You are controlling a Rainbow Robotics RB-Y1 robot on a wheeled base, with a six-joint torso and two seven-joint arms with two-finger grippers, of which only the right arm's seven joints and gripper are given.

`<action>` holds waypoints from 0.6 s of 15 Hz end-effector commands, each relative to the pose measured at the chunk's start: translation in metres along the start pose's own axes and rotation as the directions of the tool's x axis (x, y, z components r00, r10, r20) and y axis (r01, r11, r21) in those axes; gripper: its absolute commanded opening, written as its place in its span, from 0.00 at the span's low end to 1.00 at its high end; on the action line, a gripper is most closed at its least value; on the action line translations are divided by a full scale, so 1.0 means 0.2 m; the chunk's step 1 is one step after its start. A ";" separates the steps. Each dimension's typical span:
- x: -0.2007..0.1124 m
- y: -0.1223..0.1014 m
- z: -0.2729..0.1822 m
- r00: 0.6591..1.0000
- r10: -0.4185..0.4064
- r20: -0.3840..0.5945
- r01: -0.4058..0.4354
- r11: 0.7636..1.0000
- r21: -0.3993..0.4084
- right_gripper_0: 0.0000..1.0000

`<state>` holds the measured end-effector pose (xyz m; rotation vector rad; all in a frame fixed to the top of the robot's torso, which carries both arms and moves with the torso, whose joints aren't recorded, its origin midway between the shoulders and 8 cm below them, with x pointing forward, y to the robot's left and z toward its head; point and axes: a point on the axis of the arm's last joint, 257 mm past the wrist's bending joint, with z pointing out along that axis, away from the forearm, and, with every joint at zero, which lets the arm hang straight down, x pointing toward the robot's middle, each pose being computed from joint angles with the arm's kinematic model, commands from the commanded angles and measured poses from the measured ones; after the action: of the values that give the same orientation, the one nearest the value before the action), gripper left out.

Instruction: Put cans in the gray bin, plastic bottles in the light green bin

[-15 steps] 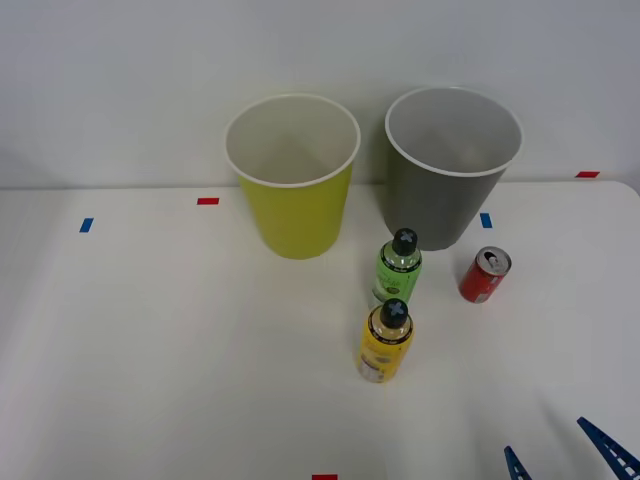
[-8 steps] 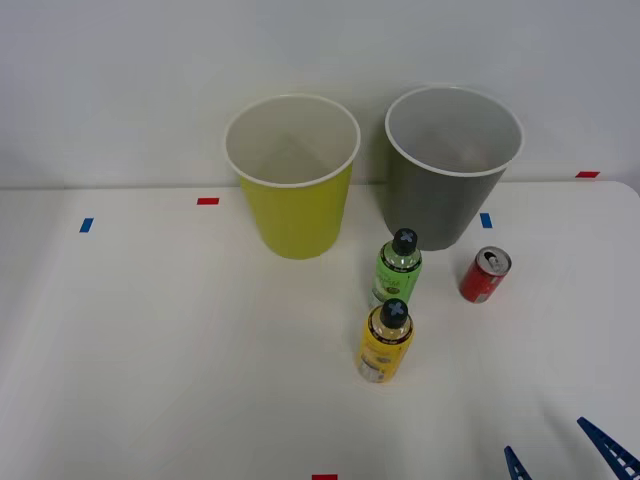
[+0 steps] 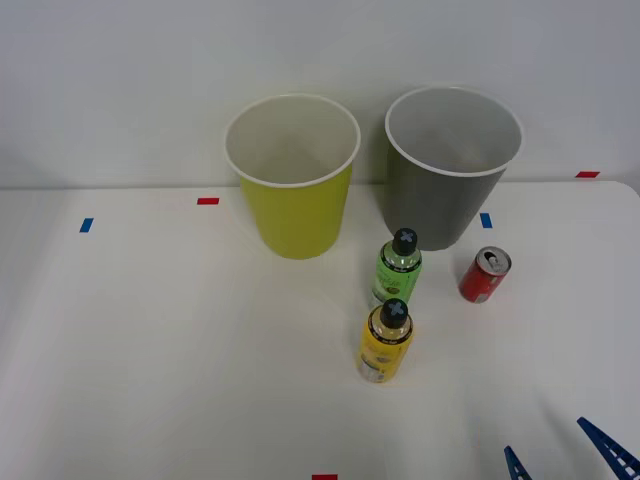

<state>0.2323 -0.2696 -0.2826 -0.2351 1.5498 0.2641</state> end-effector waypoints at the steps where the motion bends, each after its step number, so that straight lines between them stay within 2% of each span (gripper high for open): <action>1: 0.00 0.00 0.00 1.000 0.000 0.000 0.000 1.000 0.000 1.00; 9: 0.00 0.00 0.00 1.000 0.000 0.000 0.000 1.000 0.000 1.00</action>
<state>0.2323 -0.2697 -0.2826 -0.2349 1.5497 0.2640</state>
